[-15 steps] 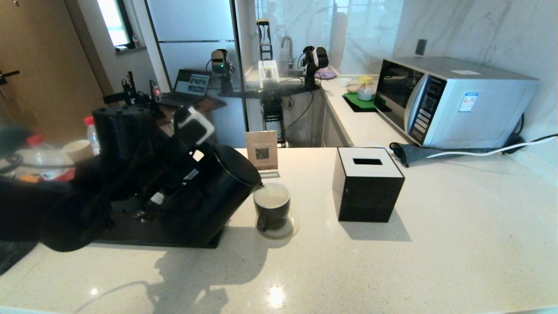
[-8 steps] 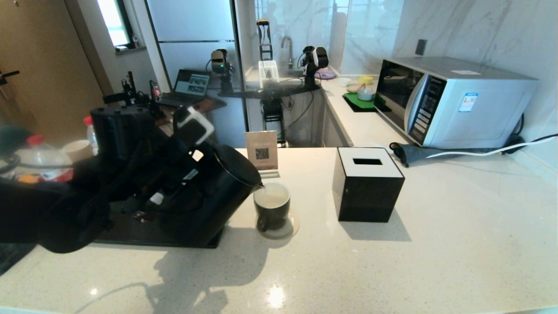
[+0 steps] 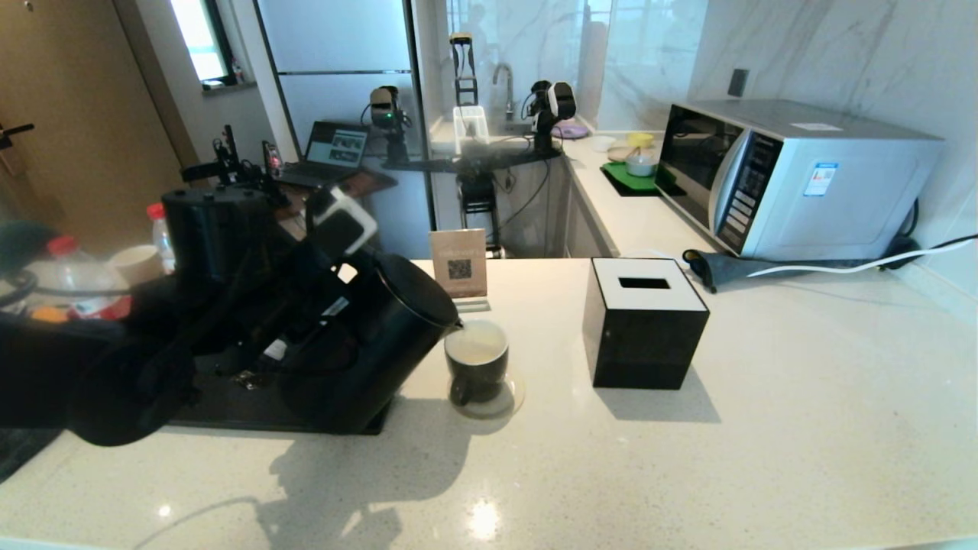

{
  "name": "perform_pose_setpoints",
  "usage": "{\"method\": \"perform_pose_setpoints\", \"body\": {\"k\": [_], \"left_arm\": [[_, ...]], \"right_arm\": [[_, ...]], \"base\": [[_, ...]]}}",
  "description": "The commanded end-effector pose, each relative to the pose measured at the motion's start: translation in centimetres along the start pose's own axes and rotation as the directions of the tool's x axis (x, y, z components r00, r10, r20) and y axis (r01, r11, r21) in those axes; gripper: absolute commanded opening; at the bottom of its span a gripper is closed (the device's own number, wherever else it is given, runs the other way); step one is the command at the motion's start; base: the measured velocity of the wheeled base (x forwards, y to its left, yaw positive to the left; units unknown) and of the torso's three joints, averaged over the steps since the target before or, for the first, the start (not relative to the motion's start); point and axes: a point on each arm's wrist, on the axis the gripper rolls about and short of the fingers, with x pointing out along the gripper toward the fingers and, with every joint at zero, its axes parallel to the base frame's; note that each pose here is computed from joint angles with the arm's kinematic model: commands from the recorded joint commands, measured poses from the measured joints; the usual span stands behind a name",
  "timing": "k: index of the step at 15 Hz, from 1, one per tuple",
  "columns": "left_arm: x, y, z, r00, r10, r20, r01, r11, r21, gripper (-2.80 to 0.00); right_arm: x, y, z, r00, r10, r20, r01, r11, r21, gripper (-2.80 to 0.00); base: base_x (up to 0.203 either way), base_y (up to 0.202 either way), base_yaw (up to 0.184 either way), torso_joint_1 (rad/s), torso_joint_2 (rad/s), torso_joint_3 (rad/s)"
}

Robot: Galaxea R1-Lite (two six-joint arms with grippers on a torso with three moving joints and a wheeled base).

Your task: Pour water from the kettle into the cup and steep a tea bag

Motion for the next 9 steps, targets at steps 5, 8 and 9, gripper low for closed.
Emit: {"method": "perform_pose_setpoints", "body": {"k": [5,8,9], "left_arm": [[-0.26,-0.04,0.2,1.0,0.001,0.009,-0.001,1.0,0.001,-2.8],[-0.41,0.08,0.22,1.0,0.007,0.009,-0.007,1.0,-0.001,-2.8],[-0.47,0.16,0.19,1.0,0.011,0.007,-0.011,1.0,-0.003,-2.8]], "right_arm": [[0.01,0.0,0.0,1.0,-0.001,-0.001,0.001,1.0,0.0,-2.8],[0.01,0.0,0.0,1.0,-0.001,-0.001,0.001,1.0,0.0,-2.8],[0.01,0.0,0.0,1.0,-0.001,-0.001,0.001,1.0,0.0,-2.8]], "base": [[0.0,0.0,0.0,0.0,0.0,0.0],[0.0,0.0,0.0,0.0,0.0,0.0],[0.0,0.0,0.0,0.0,0.0,0.0]]}}
